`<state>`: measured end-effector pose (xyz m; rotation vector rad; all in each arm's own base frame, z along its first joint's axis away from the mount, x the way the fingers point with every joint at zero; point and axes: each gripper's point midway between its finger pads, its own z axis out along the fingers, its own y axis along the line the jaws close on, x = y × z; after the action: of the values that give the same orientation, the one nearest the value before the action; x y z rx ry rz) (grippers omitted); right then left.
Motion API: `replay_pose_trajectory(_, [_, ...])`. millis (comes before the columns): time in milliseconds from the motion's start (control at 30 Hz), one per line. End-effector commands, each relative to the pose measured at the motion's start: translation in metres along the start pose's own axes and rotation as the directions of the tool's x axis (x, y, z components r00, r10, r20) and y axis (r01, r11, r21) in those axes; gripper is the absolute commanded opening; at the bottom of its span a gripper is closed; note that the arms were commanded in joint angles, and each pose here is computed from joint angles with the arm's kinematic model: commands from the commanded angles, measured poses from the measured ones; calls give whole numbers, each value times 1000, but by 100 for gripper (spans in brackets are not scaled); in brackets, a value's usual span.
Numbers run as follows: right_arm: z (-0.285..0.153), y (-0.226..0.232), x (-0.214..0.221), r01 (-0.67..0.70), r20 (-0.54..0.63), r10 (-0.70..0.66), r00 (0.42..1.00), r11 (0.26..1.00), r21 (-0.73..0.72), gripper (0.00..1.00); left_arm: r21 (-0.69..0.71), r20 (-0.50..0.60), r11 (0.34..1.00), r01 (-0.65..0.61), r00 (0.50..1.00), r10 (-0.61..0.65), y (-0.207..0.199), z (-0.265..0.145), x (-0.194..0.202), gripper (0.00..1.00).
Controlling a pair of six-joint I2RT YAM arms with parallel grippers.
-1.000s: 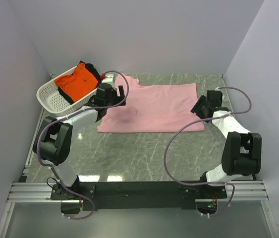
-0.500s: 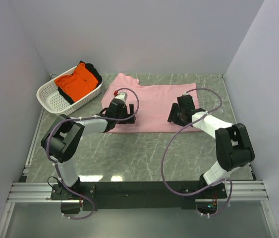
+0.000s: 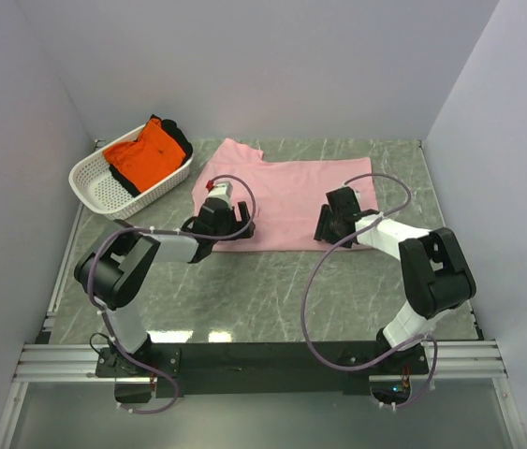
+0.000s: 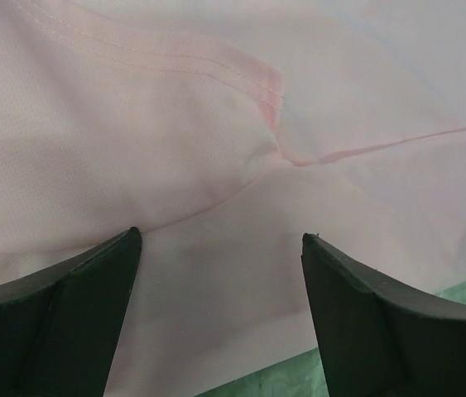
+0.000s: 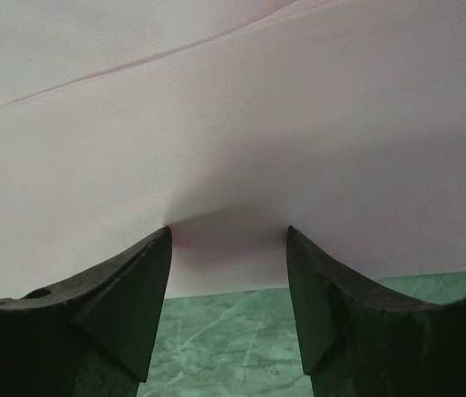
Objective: Fold and stack the t-shirts
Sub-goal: Fold the tshirt
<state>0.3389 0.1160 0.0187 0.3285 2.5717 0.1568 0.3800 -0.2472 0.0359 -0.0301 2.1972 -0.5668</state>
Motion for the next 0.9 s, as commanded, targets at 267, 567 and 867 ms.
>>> replay_pose_trajectory(267, [-27,-10,48,1,-94,-6,996,999,-53,65,-108,-321,994,30,945,-64,31,-55,131,86])
replay_pose_trajectory(567, [-43,-9,74,-36,-144,19,989,992,-120,65,-179,-399,983,31,911,-101,47,-92,176,87])
replay_pose_trajectory(867, [-60,-18,89,-59,-148,39,988,989,-135,66,-195,-374,979,64,918,-135,45,-112,165,87])
